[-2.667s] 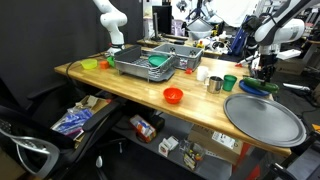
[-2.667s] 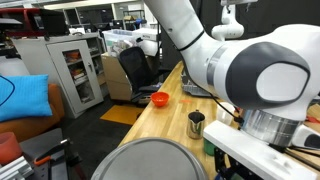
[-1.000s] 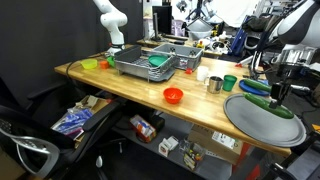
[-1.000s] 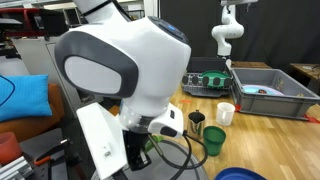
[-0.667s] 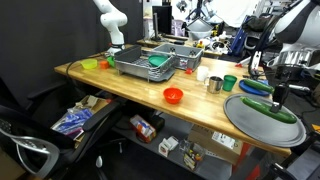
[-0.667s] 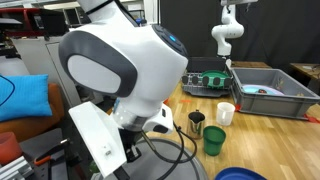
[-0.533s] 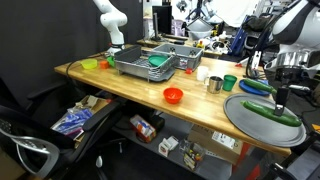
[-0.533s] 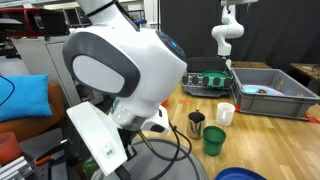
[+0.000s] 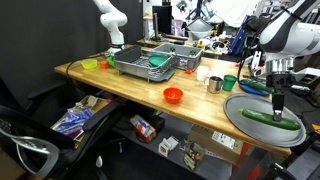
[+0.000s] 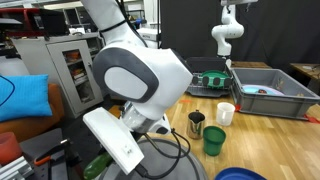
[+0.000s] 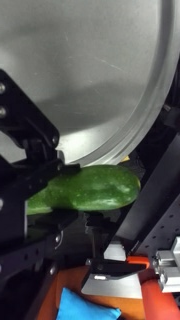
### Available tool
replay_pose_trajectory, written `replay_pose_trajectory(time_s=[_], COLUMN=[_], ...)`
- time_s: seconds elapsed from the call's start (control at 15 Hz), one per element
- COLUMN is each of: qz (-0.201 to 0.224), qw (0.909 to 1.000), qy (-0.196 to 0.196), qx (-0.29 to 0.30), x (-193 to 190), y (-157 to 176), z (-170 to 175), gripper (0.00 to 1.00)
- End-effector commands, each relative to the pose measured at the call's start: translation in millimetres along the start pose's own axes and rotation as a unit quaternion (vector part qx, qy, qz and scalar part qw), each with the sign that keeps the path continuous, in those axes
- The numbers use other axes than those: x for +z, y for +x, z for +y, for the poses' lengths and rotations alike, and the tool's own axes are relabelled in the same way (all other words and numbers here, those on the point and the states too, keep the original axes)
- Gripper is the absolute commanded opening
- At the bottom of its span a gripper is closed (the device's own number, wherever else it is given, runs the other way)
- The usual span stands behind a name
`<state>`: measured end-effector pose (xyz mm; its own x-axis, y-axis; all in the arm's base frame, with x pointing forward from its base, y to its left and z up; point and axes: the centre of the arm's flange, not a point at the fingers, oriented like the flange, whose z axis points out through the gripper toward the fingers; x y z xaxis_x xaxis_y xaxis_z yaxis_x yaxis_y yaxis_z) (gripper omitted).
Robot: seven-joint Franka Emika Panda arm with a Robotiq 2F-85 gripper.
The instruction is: Move the zucchini from the blue plate to the grey plate
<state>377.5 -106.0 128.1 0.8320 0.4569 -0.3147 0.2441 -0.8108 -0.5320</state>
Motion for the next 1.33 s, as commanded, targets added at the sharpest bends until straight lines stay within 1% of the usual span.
replay_pose_trajectory(time_s=[0.0,0.13,0.27,0.6,0.8,0.87,1.0,1.27], qz=[-0.020,-0.027,-0.032,-0.022,0.022,0.000,0.012,0.013], qw=[0.9998,0.9996,0.9994,0.9996,0.9995,0.9998,0.9997,0.9996], qy=[-0.003,-0.006,-0.007,-0.007,-0.003,-0.010,-0.009,-0.009], qx=[0.003,0.006,0.010,0.014,0.025,0.016,0.021,0.022], x=[1,4,5,1,-15,-6,-13,-14], y=[11,15,17,21,21,23,24,24], z=[10,13,16,18,16,18,19,20], gripper=[0.29,0.36,0.66,0.99,1.00,1.00,1.00,1.00])
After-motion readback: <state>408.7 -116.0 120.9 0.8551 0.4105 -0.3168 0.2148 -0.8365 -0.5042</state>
